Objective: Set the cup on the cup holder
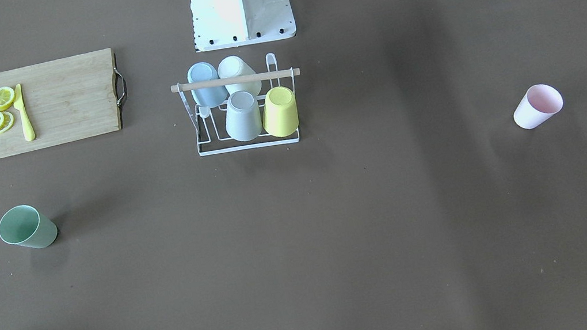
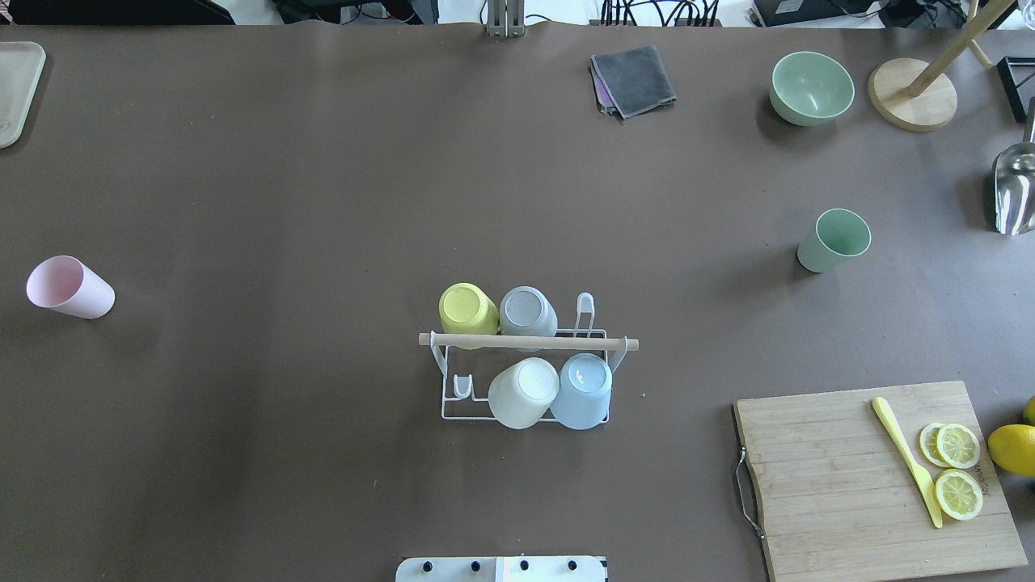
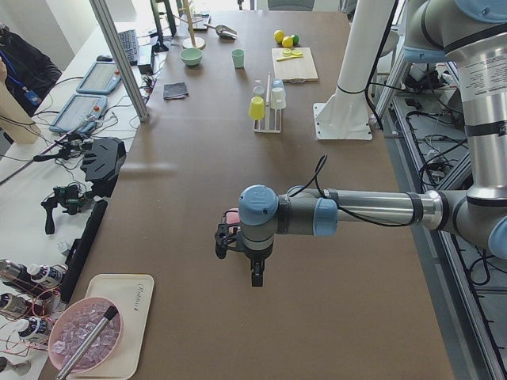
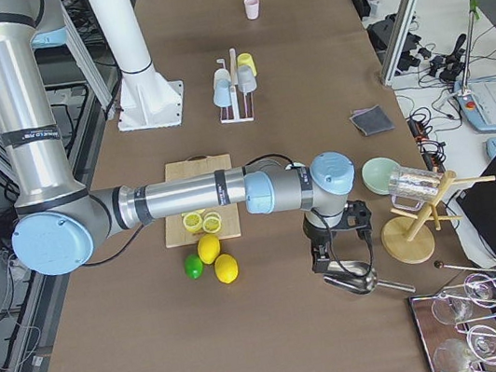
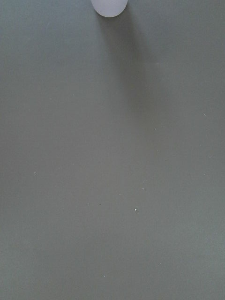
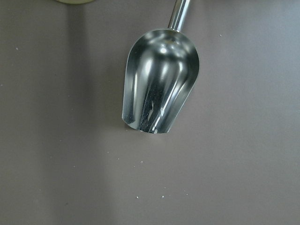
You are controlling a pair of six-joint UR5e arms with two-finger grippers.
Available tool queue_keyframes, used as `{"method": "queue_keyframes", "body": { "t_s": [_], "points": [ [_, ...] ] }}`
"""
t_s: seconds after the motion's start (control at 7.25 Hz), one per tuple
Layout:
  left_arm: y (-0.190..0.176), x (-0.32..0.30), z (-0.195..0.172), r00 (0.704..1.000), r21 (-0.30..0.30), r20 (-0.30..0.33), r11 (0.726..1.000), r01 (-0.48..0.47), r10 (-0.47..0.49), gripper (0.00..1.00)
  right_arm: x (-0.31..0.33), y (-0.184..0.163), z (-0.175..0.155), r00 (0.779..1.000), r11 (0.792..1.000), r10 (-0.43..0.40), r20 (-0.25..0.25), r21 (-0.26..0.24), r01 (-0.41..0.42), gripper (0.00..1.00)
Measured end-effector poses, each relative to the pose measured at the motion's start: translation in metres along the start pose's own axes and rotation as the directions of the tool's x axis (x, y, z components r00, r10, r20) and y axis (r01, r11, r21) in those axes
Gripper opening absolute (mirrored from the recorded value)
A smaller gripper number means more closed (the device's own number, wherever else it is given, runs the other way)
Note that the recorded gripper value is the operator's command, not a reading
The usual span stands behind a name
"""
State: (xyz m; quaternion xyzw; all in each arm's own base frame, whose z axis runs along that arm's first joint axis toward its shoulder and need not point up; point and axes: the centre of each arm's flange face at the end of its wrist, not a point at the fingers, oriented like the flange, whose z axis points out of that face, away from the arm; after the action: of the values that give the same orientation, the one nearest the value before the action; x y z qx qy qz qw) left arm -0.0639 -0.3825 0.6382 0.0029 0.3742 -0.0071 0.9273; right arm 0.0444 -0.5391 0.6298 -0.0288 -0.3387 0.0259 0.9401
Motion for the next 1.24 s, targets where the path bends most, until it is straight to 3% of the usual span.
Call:
{"method": "queue_keyframes", "body": {
  "t_s": [1.24],
  "points": [
    [-0.022,0.018,-0.01,0.999,0.028,0.01,0.998,-0.05,0.05,0.99,0.0,0.001,-0.002,1.0,1.0,0.0,-0.002,0.003,0.0,1.0]
  ]
}}
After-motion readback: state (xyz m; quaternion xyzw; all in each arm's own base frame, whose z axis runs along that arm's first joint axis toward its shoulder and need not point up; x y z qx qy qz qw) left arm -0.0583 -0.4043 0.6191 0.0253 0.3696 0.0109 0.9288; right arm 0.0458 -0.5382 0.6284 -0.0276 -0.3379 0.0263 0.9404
